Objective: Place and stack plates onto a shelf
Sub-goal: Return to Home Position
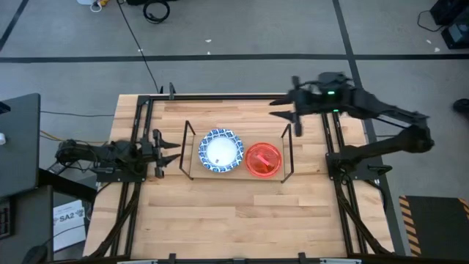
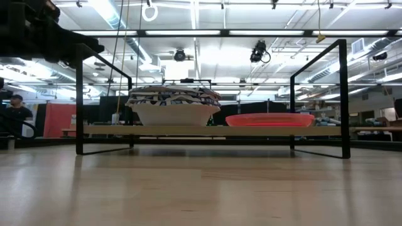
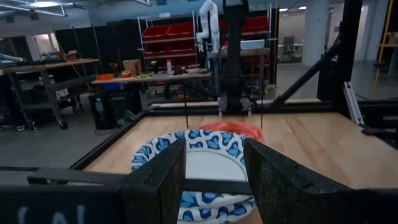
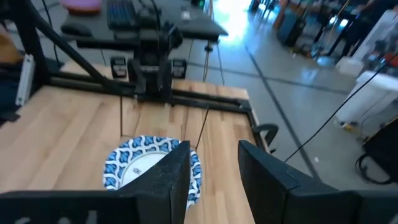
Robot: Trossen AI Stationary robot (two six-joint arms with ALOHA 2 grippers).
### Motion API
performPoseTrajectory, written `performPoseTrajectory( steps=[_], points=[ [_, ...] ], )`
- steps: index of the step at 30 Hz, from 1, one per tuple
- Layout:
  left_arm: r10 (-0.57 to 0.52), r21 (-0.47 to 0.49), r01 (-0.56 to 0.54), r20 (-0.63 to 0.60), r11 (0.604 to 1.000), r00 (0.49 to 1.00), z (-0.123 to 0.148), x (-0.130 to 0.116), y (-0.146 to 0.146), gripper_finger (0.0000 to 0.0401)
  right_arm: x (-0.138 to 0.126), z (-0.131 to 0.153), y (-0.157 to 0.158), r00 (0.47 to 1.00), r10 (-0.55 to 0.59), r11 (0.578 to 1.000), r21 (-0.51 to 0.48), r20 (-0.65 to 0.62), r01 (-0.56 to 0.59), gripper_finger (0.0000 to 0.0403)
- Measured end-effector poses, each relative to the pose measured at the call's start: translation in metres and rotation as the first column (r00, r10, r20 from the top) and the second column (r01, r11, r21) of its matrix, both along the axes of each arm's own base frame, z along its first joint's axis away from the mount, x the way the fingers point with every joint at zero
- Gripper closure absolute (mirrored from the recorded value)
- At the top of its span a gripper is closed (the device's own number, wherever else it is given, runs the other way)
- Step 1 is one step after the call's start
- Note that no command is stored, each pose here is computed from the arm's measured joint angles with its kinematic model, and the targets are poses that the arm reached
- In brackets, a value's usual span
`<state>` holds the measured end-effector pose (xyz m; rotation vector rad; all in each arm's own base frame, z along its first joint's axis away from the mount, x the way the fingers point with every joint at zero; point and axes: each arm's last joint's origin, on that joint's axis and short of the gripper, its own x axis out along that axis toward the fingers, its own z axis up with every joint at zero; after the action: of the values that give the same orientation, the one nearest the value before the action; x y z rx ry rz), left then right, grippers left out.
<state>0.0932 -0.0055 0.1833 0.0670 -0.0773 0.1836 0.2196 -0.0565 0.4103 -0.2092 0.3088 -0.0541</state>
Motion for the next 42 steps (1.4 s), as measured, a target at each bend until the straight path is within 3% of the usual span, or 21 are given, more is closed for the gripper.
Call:
performPoseTrajectory(
  steps=[9,17,24,29,36,42],
  points=[
    [0.001,-0.001,-0.001,0.005,1.0,1.0,-0.009,0.002,0.0,0.0232,-0.087,0.033,0.022,0.988,-0.034,0.998,-0.047,0.149,0.041,0.0263],
    [0.003,-0.001,-0.003,0.008,1.0,1.0,-0.009,0.002,0.0,0.0232,-0.151,0.034,0.04,0.982,-0.057,0.996,-0.056,0.18,0.068,0.0263],
    [0.004,-0.001,-0.004,0.009,1.0,1.0,-0.009,0.002,0.0,0.0232,-0.191,0.023,0.052,0.982,-0.1,0.992,0.095,0.159,0.086,0.0263],
    [0.004,-0.001,-0.004,0.009,1.0,1.0,-0.009,0.002,0.0,0.0232,-0.203,0.011,0.056,0.988,-0.086,0.985,0.16,0.127,0.065,0.0263],
    [0.004,-0.001,-0.004,0.008,1.0,1.0,-0.009,0.002,0.0,0.0232,-0.195,-0.028,0.055,0.994,-0.083,0.969,0.239,0.071,0.064,0.0263],
    [0.004,-0.001,-0.004,0.008,1.0,1.0,-0.009,0.002,0.0,0.0232,-0.177,-0.061,0.049,0.982,-0.084,0.972,0.232,0.169,0.043,0.0263]
  ],
)
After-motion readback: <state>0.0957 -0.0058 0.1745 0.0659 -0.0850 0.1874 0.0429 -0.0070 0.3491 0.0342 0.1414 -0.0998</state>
